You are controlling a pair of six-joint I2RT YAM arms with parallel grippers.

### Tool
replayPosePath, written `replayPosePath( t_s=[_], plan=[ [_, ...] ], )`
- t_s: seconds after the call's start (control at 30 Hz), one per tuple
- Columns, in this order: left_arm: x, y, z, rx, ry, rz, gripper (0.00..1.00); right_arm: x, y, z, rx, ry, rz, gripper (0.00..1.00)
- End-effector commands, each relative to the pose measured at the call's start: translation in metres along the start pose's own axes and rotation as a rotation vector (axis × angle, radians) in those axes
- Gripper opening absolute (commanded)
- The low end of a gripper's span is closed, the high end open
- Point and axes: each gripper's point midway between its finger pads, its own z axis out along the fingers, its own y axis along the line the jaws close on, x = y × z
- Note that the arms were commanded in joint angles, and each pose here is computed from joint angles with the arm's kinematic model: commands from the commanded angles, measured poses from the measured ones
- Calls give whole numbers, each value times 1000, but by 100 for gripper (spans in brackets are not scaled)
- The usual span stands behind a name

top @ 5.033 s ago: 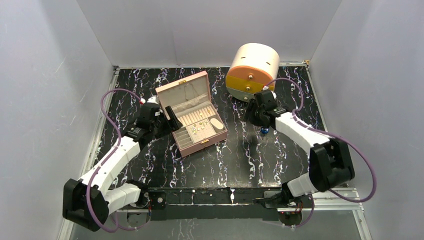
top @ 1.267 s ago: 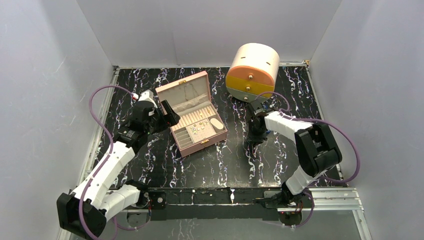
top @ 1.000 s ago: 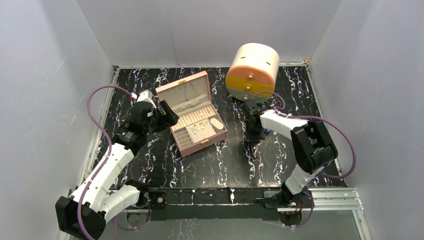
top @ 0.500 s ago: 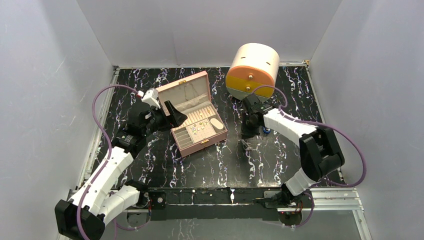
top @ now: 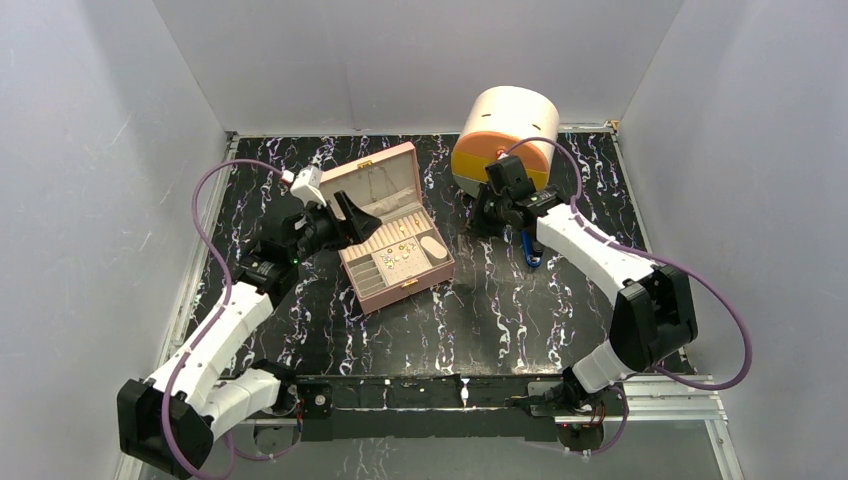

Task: Organize the mixed jewelry
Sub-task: Pick up the jewelry from the center of the board.

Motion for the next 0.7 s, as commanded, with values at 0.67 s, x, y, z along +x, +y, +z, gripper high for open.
replayPosePath(
  t_s=[0.67],
  plan=[
    [-68, -94, 39, 394, -244, 502, 40, -79, 161, -68, -485, -23, 362, 0]
  ],
)
